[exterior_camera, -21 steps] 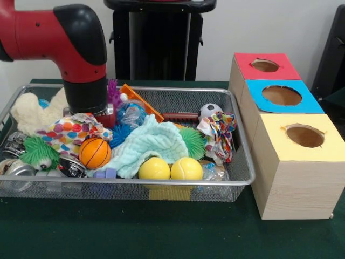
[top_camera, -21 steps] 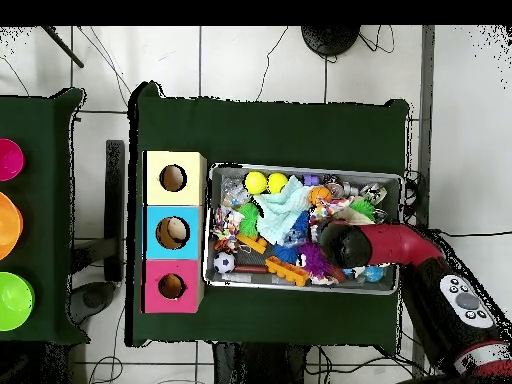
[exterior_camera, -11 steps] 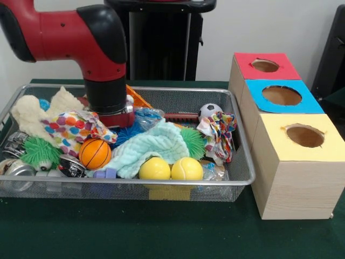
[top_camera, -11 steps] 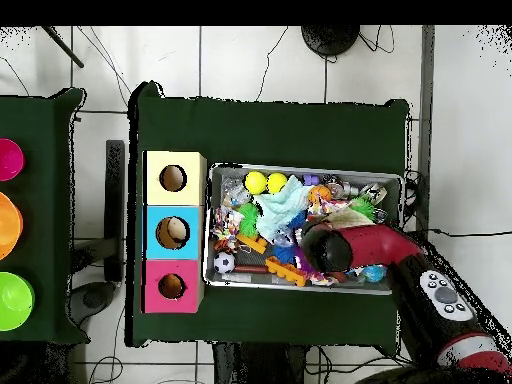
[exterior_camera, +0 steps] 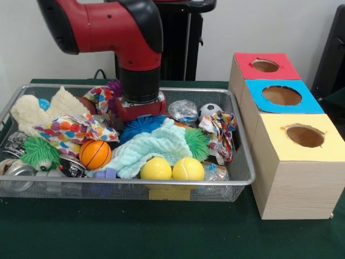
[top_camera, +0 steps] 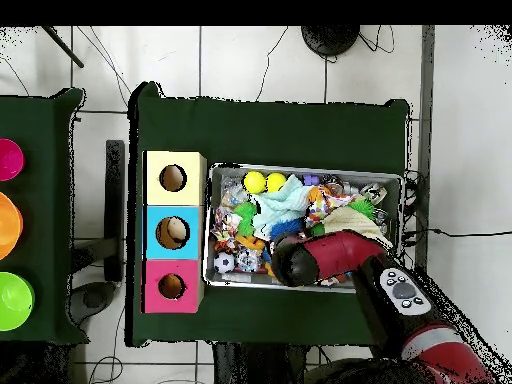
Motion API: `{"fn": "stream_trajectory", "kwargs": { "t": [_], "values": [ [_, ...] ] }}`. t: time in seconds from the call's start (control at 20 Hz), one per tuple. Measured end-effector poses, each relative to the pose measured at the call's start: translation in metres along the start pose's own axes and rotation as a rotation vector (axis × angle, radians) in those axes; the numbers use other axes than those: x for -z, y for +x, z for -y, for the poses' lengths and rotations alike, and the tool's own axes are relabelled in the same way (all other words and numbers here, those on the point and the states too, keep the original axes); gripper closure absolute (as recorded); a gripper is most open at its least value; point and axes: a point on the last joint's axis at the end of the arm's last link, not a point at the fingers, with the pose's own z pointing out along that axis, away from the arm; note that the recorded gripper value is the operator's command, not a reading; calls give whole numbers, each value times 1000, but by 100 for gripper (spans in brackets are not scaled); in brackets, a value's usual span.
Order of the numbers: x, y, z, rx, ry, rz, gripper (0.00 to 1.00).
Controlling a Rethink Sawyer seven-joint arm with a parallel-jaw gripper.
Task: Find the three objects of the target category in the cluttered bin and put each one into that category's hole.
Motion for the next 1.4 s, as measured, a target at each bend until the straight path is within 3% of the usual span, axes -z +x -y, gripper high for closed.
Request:
{"fn": "stream_trajectory", "kwargs": {
  "t": [0.35,0.9,1.15,1.4],
  "values": [
    [8,-2,-44,34,-3,12,100],
    [24,2,-77,-26,-15,20,100],
    [31,14,-103,-53,-43,-14,100],
    [43,9,-107,-95,-44,-3,100]
  ]
}}
